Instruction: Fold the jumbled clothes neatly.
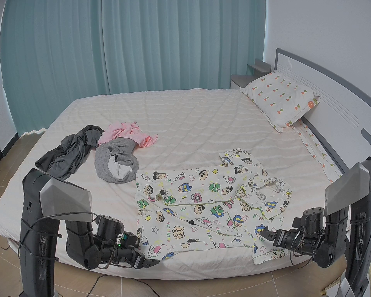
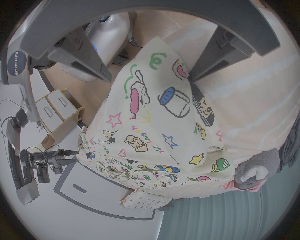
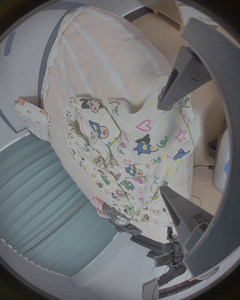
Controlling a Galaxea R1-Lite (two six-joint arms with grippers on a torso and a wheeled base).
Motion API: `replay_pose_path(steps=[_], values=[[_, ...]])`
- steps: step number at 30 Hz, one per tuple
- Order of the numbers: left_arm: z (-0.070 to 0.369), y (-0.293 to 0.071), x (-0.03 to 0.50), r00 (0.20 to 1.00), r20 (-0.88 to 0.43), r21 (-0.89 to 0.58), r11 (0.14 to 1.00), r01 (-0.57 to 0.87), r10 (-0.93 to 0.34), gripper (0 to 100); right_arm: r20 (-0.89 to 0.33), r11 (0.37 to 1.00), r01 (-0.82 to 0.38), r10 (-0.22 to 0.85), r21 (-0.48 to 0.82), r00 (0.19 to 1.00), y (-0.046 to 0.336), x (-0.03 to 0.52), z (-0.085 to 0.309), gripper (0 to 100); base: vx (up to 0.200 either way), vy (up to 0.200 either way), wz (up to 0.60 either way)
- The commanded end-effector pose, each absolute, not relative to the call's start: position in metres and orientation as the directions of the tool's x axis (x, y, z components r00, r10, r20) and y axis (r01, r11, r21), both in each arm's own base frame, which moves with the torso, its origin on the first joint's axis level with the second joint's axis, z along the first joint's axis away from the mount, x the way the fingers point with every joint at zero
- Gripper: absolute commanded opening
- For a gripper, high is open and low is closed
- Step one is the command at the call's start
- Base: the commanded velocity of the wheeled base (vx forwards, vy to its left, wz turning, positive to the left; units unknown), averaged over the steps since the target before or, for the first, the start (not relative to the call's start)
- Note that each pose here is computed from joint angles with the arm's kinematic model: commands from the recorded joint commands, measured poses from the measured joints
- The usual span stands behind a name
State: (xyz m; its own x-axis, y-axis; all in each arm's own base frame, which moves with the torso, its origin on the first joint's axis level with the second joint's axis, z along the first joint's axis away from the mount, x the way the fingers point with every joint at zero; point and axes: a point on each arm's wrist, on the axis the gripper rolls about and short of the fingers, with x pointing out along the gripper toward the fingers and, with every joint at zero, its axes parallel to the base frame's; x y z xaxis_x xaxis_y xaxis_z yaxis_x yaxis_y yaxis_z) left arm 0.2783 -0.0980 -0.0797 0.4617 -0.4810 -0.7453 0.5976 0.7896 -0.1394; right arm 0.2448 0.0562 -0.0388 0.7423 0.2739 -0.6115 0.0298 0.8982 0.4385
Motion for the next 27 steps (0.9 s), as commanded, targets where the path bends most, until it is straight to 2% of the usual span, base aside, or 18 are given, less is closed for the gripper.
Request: replay_pose_path(steps=[1,6,13,23,27], values=[[-0.077,-0.102,0.281,0.474,-0.756,-0.108,0.8,0.59,-0.451,0,-0.598,0.897,0.022,0.277,0.442,0.752,0.056,0.246,-0.037,100,0.0,0.0,0.0],[-0.077,-0.104,0.282,0.466,-0.796,-0.071,0.824,0.562,-0.387,0,-0.598,0.897,0.022,0.277,0.442,0.752,0.056,0.245,-0.037,100,0.0,0.0,0.0],[-0.077,-0.104,0.283,0.474,-0.804,-0.051,0.835,0.548,-0.36,0,-0.598,0.897,0.022,0.277,0.442,0.752,0.056,0.245,-0.037,100,0.0,0.0,0.0],[-0.062,-0.093,0.269,0.473,-0.802,-0.07,0.844,0.531,-0.364,0,-0.609,0.897,0.035,0.27,0.44,0.746,0.054,0.245,-0.039,100,0.0,0.0,0.0],[-0.054,-0.085,0.261,0.449,-0.793,-0.129,0.834,0.537,-0.412,0,-0.61,0.904,0.042,0.252,0.426,0.751,0.046,0.246,-0.039,100,0.0,0.0,0.0]])
